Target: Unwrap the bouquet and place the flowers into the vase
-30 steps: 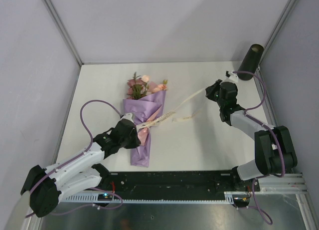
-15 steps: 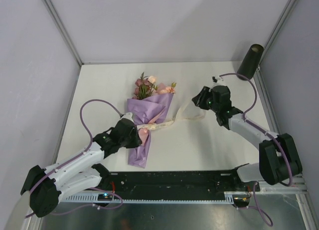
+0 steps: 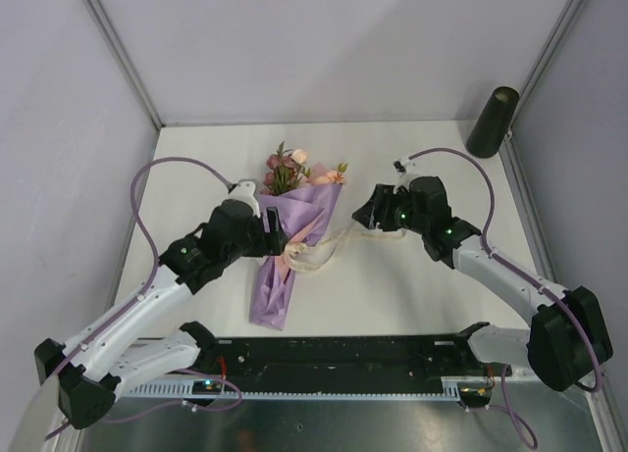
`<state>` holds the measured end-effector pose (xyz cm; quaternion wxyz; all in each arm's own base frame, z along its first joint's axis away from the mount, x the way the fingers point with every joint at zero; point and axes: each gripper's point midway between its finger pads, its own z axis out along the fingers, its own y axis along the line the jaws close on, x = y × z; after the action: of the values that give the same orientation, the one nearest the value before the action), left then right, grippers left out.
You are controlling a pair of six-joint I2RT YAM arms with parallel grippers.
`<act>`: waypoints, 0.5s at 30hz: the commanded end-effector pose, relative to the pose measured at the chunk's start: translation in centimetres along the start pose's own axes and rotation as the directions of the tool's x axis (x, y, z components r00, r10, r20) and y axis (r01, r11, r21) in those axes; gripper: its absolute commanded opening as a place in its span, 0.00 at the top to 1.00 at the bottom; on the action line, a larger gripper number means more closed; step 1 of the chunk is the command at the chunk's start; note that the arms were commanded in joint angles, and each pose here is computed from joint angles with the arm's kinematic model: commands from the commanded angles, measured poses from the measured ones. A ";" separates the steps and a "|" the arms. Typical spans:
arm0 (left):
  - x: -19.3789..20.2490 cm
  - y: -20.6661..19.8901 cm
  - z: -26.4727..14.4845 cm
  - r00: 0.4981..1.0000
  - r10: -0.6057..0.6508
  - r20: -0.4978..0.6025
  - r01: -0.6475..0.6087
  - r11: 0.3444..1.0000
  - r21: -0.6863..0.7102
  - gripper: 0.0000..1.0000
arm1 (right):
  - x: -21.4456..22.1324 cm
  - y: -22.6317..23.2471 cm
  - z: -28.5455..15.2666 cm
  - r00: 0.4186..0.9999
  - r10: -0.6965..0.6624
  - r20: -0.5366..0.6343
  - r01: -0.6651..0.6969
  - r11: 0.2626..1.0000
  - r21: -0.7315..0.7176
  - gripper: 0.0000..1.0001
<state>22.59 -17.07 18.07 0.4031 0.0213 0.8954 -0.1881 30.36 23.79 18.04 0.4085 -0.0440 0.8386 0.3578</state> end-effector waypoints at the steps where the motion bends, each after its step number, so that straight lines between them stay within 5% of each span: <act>1: -1.2 3.0 0.1 0.999 0.038 -0.031 -0.041 0.990 -0.138 0.24 | -1.2 5.2 -0.7 0.992 -0.115 0.047 0.121 0.978 -0.169 0.40; 8: -1.0 5.4 -0.7 0.988 -0.153 0.000 0.151 0.976 -0.159 0.27 | 0.4 13.5 1.5 0.881 -0.404 0.244 0.471 0.784 -0.405 0.39; 12: 0.8 5.7 -1.1 0.976 -0.216 -0.009 0.213 0.969 -0.130 0.27 | 1.6 16.1 3.6 0.757 -0.537 0.372 0.652 0.658 -0.376 0.38; 15: 3.2 5.9 -0.8 0.963 -0.265 -0.051 0.257 0.959 -0.122 0.30 | 2.6 17.0 5.7 0.716 -0.583 0.384 0.698 0.602 -0.389 0.38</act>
<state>22.72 -10.99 16.23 0.3813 -0.0907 0.9070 -0.1538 24.10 37.57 19.29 0.4787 -0.3583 0.6843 0.4175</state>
